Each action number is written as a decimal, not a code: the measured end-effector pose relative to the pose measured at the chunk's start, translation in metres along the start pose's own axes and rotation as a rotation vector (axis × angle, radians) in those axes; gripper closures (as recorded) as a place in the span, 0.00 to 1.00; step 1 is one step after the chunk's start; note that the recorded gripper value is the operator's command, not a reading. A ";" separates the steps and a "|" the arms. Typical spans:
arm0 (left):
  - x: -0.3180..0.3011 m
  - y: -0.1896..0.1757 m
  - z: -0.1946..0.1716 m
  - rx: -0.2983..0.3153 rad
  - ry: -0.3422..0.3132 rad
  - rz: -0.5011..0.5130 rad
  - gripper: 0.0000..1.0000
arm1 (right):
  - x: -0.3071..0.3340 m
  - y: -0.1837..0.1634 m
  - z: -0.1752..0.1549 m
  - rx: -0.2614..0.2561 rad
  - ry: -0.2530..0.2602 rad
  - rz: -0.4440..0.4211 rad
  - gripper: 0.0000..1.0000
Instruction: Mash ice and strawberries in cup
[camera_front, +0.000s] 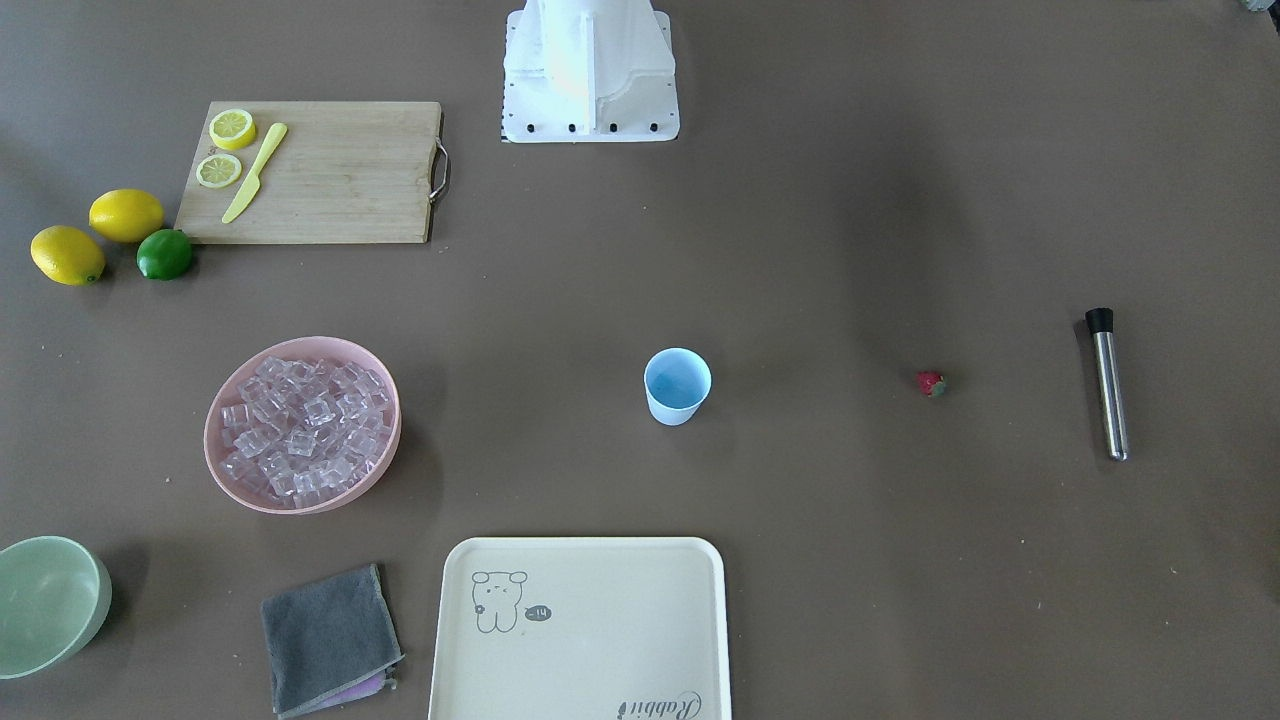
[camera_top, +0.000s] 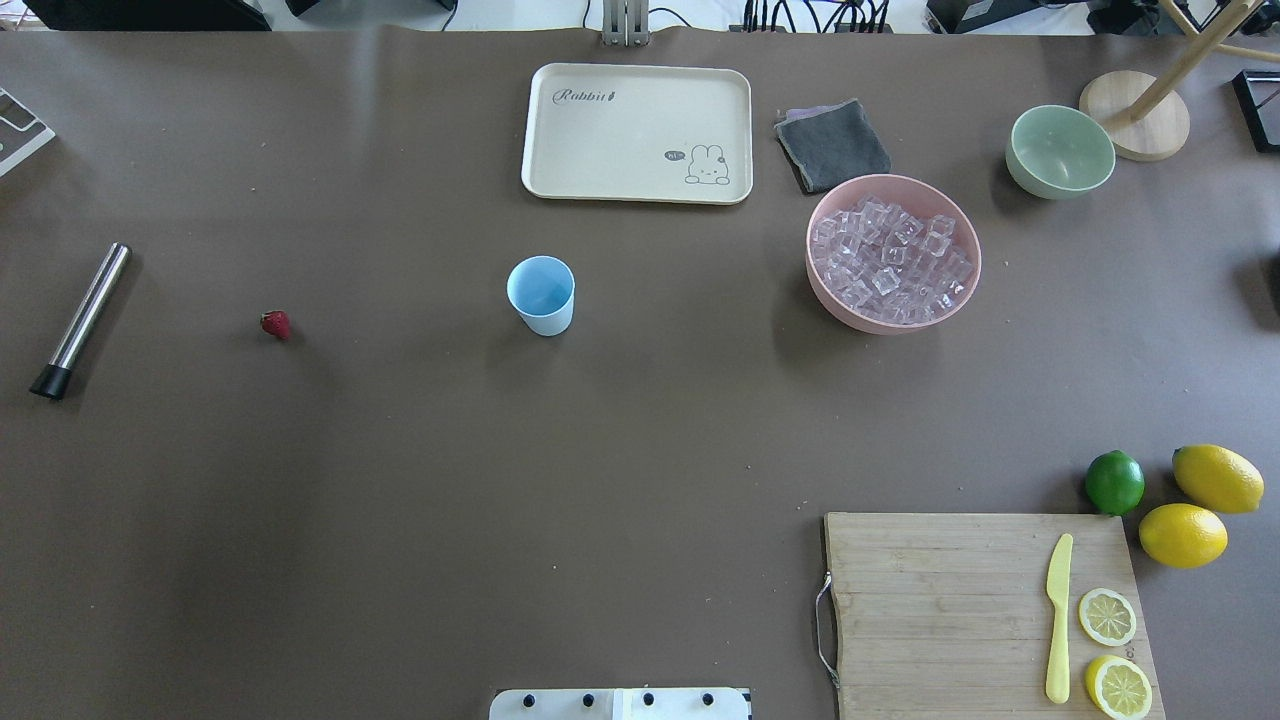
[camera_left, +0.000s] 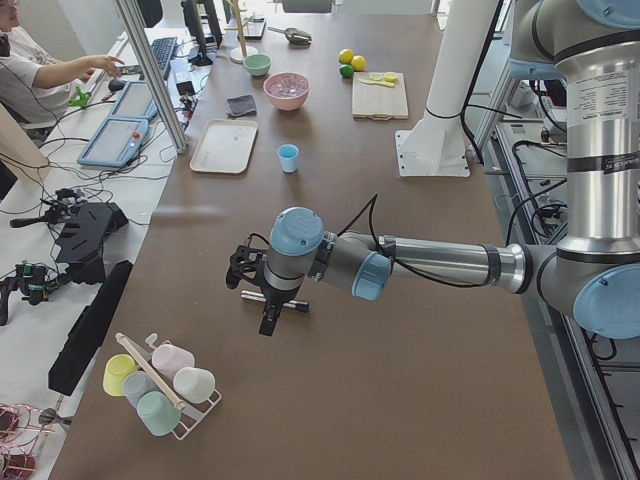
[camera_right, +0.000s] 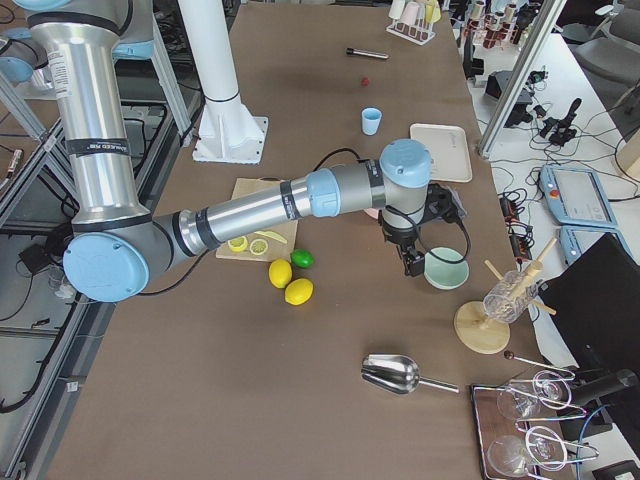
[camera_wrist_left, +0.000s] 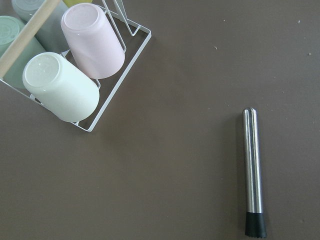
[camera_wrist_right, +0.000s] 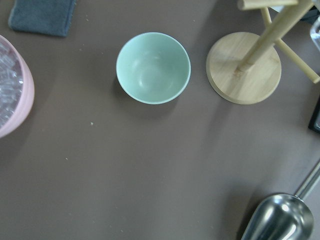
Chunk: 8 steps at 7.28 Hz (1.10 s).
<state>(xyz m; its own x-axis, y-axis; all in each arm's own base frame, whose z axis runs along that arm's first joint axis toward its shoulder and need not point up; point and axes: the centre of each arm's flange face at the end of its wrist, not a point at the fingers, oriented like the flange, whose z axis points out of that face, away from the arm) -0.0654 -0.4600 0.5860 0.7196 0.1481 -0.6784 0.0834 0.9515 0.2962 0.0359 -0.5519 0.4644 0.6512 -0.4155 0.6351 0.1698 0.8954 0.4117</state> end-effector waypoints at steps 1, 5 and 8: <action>0.001 0.000 0.000 -0.001 0.002 -0.002 0.02 | -0.044 -0.038 0.006 0.005 -0.028 0.022 0.01; 0.003 -0.002 0.002 -0.002 0.002 -0.006 0.03 | -0.233 -0.128 0.064 -0.039 -0.090 0.031 0.02; 0.004 -0.002 0.001 0.002 0.001 0.002 0.03 | -0.345 -0.122 0.157 -0.002 -0.043 0.053 0.13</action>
<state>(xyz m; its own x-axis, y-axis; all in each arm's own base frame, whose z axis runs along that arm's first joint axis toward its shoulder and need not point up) -0.0624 -0.4615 0.5833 0.7193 0.1505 -0.6782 0.0831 0.9506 0.2991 -0.3250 -0.5432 0.2976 0.6270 -0.3741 0.6833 0.1372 0.9165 0.3759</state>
